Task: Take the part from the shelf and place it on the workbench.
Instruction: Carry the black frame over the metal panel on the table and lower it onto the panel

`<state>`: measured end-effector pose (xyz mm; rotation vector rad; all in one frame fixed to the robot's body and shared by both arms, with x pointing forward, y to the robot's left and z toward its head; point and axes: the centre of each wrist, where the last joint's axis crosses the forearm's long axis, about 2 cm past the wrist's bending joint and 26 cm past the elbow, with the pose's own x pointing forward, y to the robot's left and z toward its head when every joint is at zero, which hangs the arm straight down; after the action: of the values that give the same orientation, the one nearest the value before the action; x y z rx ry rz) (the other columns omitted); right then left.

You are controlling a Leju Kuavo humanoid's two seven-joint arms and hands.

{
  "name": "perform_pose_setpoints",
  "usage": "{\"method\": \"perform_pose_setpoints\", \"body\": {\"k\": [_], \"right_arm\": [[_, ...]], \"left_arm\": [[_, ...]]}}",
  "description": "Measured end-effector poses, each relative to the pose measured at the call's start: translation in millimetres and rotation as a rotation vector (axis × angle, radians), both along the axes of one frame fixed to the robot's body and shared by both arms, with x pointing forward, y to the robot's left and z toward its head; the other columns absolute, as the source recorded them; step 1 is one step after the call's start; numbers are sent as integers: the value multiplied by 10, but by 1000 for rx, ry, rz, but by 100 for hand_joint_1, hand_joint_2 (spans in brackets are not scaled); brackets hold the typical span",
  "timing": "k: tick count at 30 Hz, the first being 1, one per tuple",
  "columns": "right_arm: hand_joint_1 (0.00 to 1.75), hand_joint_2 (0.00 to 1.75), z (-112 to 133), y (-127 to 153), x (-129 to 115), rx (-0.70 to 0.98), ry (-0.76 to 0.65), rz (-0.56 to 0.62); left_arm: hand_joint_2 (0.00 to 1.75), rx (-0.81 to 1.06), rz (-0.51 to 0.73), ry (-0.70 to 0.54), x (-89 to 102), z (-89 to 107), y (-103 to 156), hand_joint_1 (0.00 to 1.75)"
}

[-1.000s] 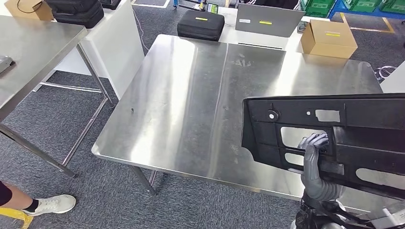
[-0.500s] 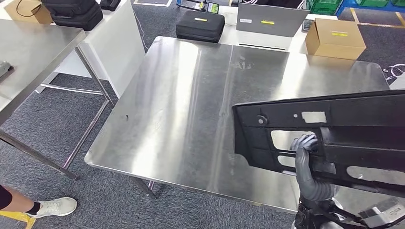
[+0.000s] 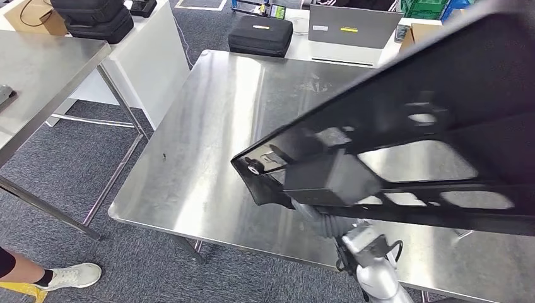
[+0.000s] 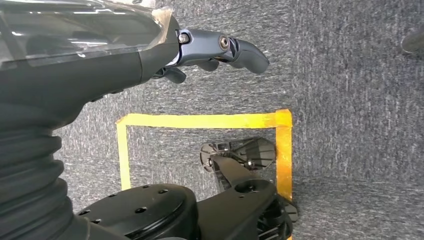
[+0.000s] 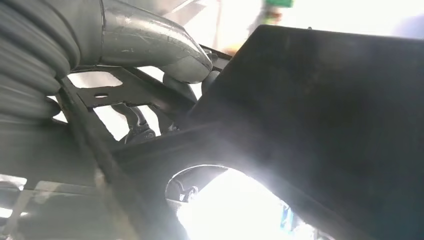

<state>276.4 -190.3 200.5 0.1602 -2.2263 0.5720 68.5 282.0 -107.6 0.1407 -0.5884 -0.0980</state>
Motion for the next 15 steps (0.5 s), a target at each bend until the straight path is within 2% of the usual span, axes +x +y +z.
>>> {"method": "perform_pose_setpoints", "body": {"k": [7,15], "right_arm": [[166,175,-7,166,178,-131,-20,-19],[166,175,164,523,618,-430,-169,-211]], "left_arm": [[175,-8,-3,-7,25,4,-12,0],[175,-17,2,-32,70,13,-29,0]]}}
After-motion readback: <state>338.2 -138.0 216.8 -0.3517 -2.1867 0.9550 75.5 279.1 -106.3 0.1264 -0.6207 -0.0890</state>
